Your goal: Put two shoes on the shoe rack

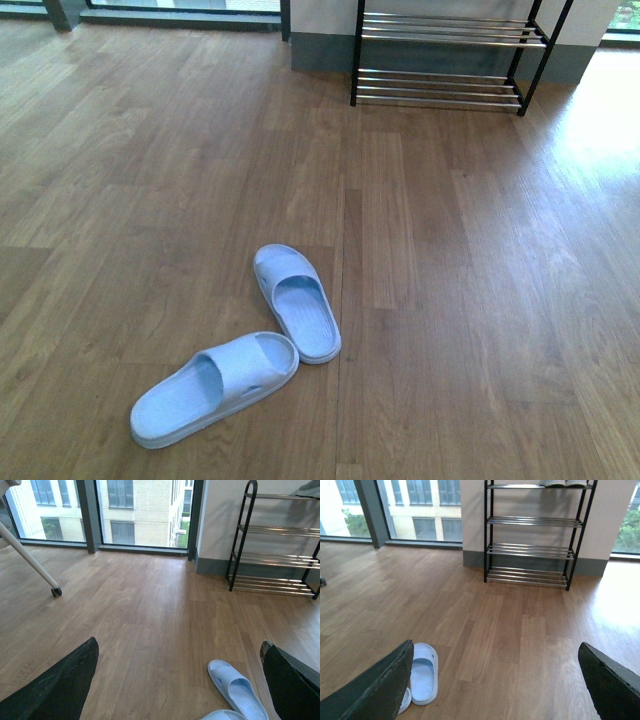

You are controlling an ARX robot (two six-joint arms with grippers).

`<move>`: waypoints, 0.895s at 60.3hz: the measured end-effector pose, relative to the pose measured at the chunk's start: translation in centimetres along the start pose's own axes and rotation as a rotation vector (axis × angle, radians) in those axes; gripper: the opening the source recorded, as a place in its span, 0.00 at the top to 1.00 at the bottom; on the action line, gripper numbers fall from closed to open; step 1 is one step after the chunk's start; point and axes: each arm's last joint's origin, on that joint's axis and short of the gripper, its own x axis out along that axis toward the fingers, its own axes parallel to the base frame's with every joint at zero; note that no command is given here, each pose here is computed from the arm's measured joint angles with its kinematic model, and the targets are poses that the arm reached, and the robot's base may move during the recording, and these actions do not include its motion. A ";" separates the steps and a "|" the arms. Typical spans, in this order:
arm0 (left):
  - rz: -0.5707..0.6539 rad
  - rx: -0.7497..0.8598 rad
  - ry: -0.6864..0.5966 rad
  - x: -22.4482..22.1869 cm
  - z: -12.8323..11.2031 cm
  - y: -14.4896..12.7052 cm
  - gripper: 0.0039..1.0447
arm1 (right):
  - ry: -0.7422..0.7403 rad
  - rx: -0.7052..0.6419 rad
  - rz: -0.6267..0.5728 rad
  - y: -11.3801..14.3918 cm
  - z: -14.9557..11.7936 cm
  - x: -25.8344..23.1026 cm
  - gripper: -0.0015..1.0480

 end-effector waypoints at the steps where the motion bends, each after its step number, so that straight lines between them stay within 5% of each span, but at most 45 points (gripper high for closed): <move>1: -0.003 0.000 0.000 0.0 0.0 0.0 0.09 | 0.000 0.000 -0.001 0.0 0.0 0.0 0.09; 54: 0.001 0.000 0.000 0.0 0.0 0.0 0.09 | 0.000 0.000 0.002 0.0 0.0 0.0 0.09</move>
